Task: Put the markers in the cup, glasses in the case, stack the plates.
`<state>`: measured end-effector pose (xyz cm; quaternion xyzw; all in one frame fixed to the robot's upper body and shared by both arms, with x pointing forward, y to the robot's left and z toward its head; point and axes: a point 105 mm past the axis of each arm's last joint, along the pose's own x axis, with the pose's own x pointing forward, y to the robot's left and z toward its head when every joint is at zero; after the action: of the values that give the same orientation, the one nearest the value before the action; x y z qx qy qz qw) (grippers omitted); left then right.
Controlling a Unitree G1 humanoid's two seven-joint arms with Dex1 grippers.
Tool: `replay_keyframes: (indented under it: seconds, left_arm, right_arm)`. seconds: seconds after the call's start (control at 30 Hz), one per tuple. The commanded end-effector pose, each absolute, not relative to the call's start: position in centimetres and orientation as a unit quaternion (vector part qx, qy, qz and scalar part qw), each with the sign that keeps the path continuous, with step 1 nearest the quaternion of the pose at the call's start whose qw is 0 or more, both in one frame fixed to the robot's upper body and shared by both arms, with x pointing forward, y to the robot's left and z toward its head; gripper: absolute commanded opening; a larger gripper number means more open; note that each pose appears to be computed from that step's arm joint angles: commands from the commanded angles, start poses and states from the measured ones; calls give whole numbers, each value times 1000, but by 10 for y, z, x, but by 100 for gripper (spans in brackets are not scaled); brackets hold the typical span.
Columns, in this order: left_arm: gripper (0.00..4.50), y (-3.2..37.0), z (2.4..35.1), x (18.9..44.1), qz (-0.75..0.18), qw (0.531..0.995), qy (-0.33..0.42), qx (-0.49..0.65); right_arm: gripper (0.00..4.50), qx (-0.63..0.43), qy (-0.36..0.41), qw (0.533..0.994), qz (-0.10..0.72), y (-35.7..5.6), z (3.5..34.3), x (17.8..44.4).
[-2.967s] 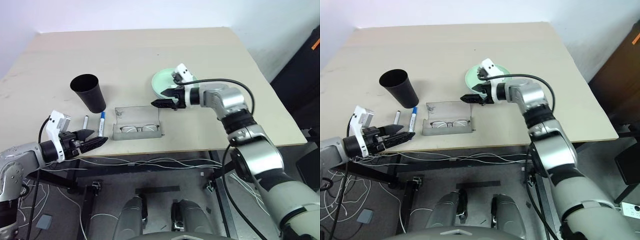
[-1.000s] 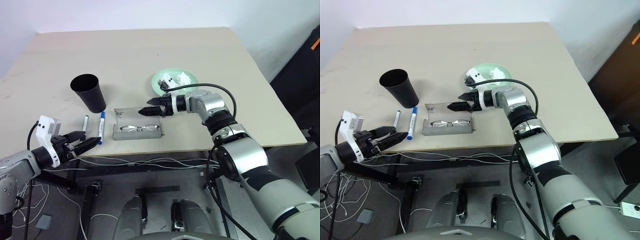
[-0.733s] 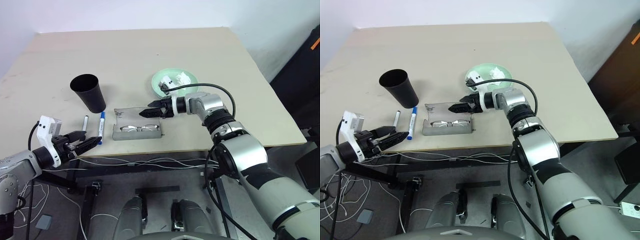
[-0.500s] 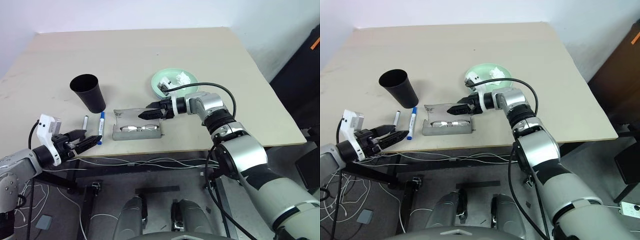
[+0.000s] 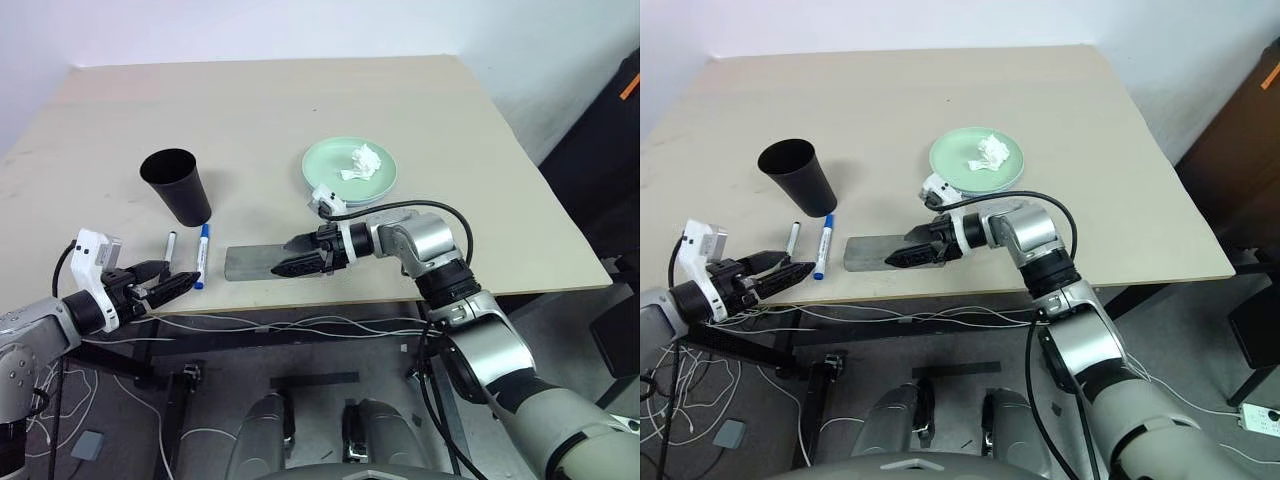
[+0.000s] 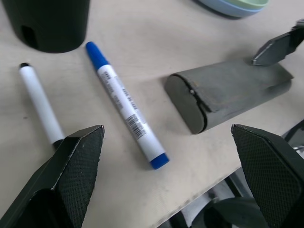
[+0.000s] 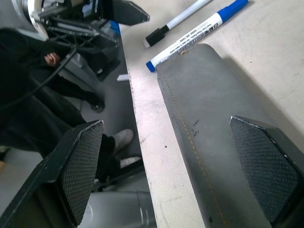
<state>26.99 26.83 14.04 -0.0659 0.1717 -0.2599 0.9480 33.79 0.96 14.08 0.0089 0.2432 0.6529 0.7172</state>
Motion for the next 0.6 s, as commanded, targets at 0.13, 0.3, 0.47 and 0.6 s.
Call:
replay_keyframes:
  seconds: [0.13,0.3,0.47,0.6]
  left_arm:
    - [450,283,159,271,-224,959,170,-34]
    - [450,302,169,288,-104,979,172,-31]
    - [450,296,174,299,-55,981,183,21]
    - [450,293,162,305,-33,973,228,37]
  right_arm:
    - [446,1,189,724,664,10,158,337]
    - [446,-1,158,726,669,4,167,335]
    - [446,-4,160,734,660,-1,165,338]
    - [446,-1,156,747,646,-5,168,344]
